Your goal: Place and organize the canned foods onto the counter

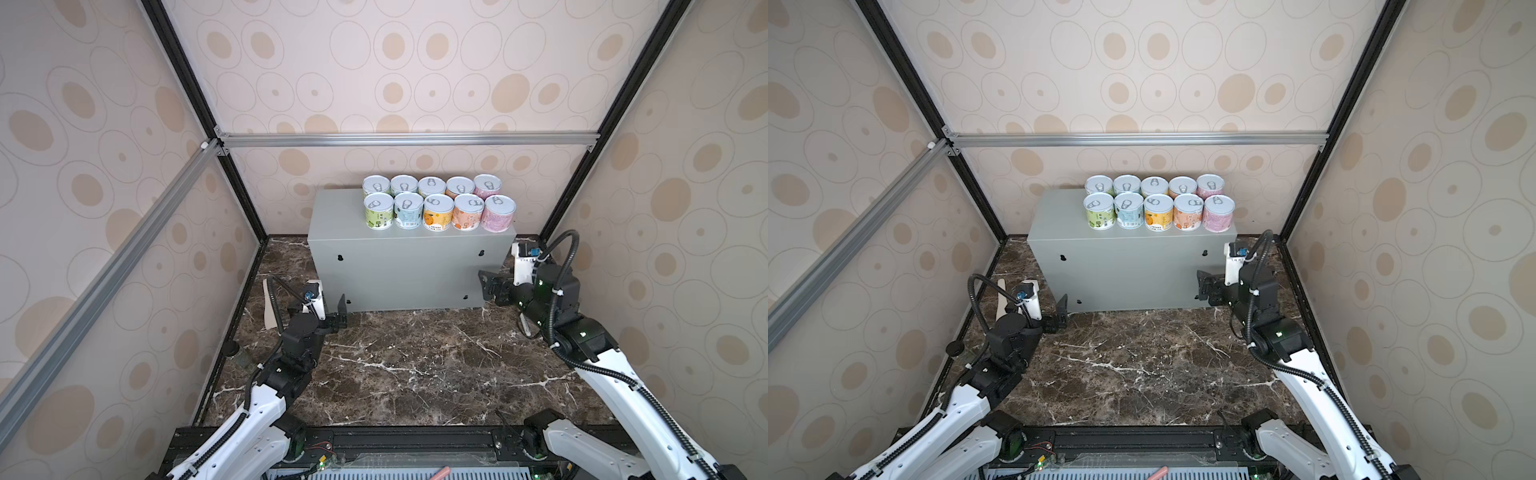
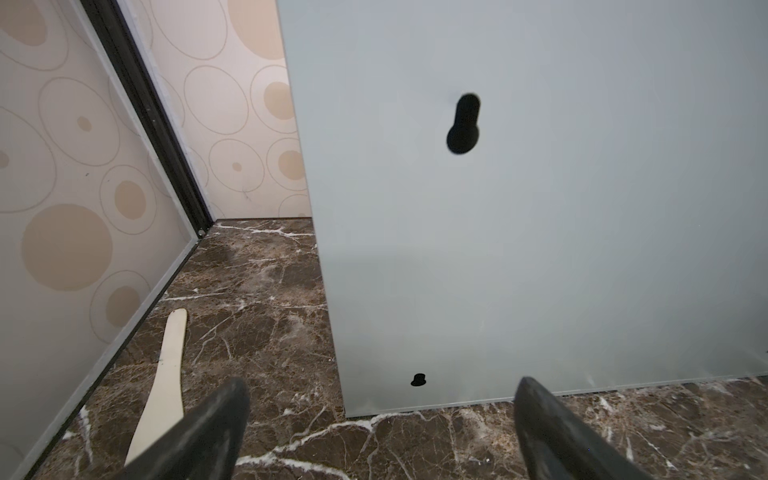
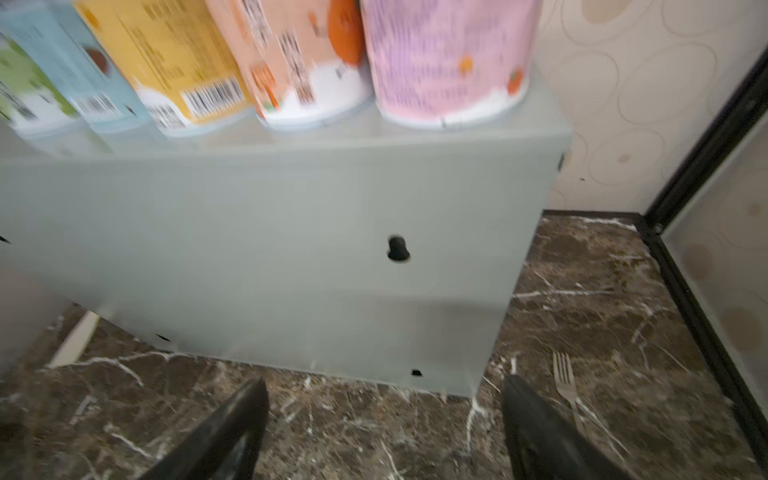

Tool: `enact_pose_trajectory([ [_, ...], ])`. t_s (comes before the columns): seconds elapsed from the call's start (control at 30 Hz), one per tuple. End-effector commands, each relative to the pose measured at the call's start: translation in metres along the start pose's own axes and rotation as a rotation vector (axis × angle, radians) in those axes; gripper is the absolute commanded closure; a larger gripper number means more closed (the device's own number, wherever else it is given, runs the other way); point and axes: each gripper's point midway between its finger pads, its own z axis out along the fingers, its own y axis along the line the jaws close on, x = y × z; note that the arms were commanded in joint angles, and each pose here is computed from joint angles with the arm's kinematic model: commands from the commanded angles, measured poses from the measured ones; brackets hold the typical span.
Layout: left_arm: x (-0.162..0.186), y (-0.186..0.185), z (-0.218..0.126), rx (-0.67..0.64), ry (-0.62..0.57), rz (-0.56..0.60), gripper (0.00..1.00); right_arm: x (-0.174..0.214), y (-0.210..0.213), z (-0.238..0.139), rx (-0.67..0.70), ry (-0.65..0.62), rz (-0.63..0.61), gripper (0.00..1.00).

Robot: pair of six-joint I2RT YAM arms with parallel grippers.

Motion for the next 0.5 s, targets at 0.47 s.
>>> enact_pose_trajectory([
  [0.47,0.026,0.028,0.064,-0.12,-0.018,0.142,0.01,0.118,-0.107,0.038,0.532,-0.132,-0.139,0.01],
])
